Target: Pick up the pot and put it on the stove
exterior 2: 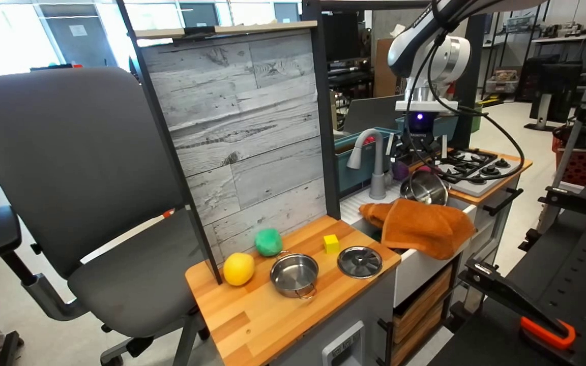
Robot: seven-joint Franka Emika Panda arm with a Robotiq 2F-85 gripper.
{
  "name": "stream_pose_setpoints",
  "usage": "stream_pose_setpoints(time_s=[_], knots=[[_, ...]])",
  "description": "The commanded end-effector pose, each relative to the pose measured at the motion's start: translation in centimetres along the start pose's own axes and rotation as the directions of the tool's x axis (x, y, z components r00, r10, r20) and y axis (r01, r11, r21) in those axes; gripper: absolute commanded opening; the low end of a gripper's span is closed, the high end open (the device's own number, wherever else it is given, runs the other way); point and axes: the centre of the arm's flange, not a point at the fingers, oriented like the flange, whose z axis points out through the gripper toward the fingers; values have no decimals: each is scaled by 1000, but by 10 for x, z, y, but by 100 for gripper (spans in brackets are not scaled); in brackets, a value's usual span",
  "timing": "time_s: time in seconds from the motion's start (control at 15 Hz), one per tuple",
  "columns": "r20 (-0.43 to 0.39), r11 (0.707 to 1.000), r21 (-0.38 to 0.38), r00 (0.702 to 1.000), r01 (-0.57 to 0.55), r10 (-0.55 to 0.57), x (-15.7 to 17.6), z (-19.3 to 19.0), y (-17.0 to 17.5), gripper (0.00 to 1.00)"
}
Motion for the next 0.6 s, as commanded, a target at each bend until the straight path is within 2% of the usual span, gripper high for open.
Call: stream_pose_setpoints(time_s=[0.0, 0.13, 0.4, 0.53], knots=[[-132, 988, 129, 986, -81, 98, 57, -37, -26, 100], [-213, 977, 162, 962, -137, 170, 67, -45, -26, 100], [-253, 949, 135, 916, -284, 310, 83, -28, -24, 100], [-277, 922, 117, 880, -368, 386, 93, -15, -24, 100]])
